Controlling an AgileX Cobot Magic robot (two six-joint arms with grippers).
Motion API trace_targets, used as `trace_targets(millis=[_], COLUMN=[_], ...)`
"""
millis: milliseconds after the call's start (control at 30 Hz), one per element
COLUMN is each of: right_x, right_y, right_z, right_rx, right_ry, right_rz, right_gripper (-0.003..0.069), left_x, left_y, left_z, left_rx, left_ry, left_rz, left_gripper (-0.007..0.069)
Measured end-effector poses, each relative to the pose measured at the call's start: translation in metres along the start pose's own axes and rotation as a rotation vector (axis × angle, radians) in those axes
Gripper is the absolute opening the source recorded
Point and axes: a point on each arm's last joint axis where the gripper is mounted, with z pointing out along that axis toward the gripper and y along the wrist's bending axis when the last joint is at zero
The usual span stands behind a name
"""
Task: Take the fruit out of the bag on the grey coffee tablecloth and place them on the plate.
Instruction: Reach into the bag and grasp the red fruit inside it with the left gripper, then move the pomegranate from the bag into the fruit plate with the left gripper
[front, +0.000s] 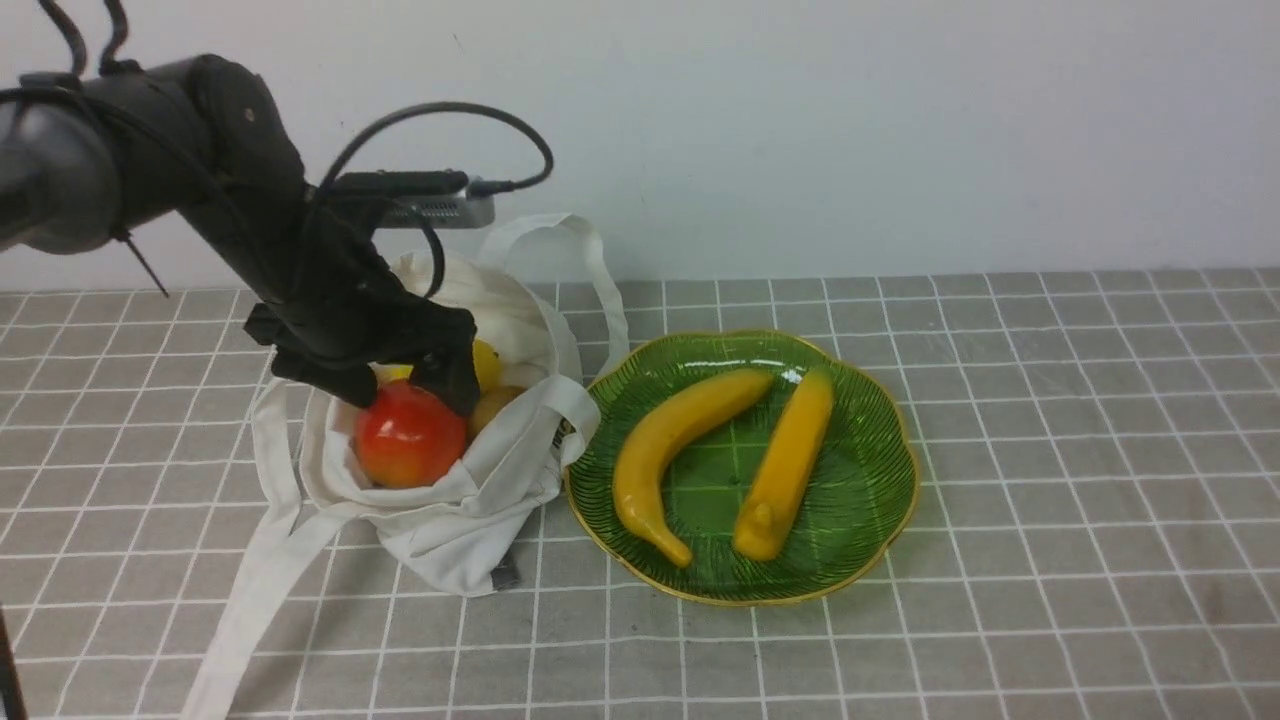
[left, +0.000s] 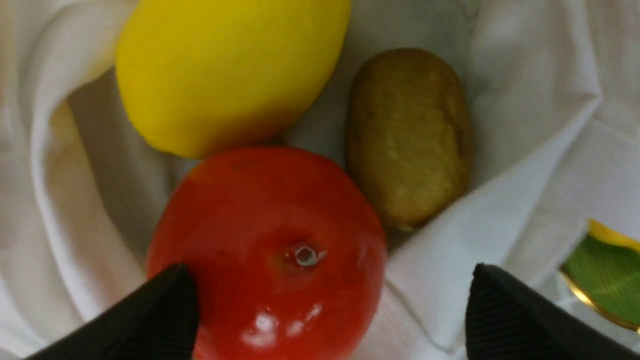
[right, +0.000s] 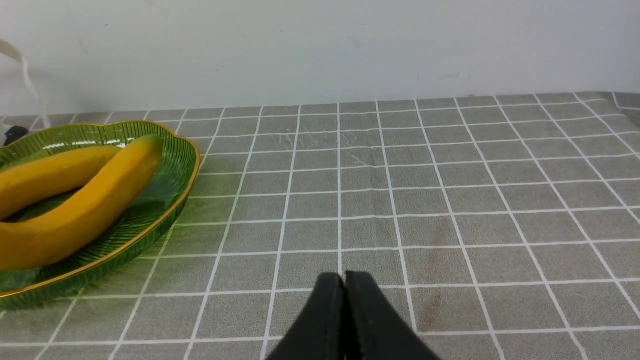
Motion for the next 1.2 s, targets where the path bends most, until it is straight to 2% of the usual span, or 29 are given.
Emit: trace_targets(millis=[167,333,633,700,933,1000,1033,1100,1133,1167,1200], right_x=[0.0,0.0,0.0,0.0,0.0,0.0,0.0,0.0,0.0,0.0,0.0], right_y=[0.0,0.0,0.0,0.0,0.0,0.0,0.0,0.0,0.0,0.0,0.0], right_z=[0.0,0.0,0.0,0.0,0.0,0.0,0.0,0.0,0.0,0.0,0.0], right_rx=[0.0,0.0,0.0,0.0,0.0,0.0,0.0,0.0,0.0,0.0,0.0], right_ry=[0.0,0.0,0.0,0.0,0.0,0.0,0.0,0.0,0.0,0.0,0.0], right_rz=[0.0,0.0,0.0,0.0,0.0,0.0,0.0,0.0,0.0,0.0,0.0], right_gripper=[-0.0015,-0.0015,-0.0015,-0.0015,-0.0015,-0.0015,-0.0015,-0.0015,-0.0015,-0.0015,-0.0015], left_x=[-0.001,-0.001,0.0,-0.001,-0.018,-0.023,-0.024,-0.025,-0.025,-0.027,-0.028], left_y=[0.007,0.009,0.008,0.007,-0.006,-0.014,-0.021,-0.036,-0.036,-0.054,-0.062], left_z=[0.015,0.021,0.016,0.011,-0.073,-0.103,-0.115,-0.117,-0.118,-0.111,-0.105], left_rx=[-0.068,-0.075,-0.075,-0.077,-0.113,-0.085,-0.041,0.047,0.047,0.133,0.168], left_ry=[0.024,0.029,0.058,0.062,-0.091,-0.176,-0.208,-0.222,-0.223,-0.212,-0.201], left_rz=[0.05,0.054,0.049,0.054,0.059,0.032,0.018,0.01,0.012,0.028,0.042], left_gripper=[0.0628,0.0571,0.0569,0.0569,0.0569,0.0569,0.0569,0.0569,0.0569,0.0569,0.0569])
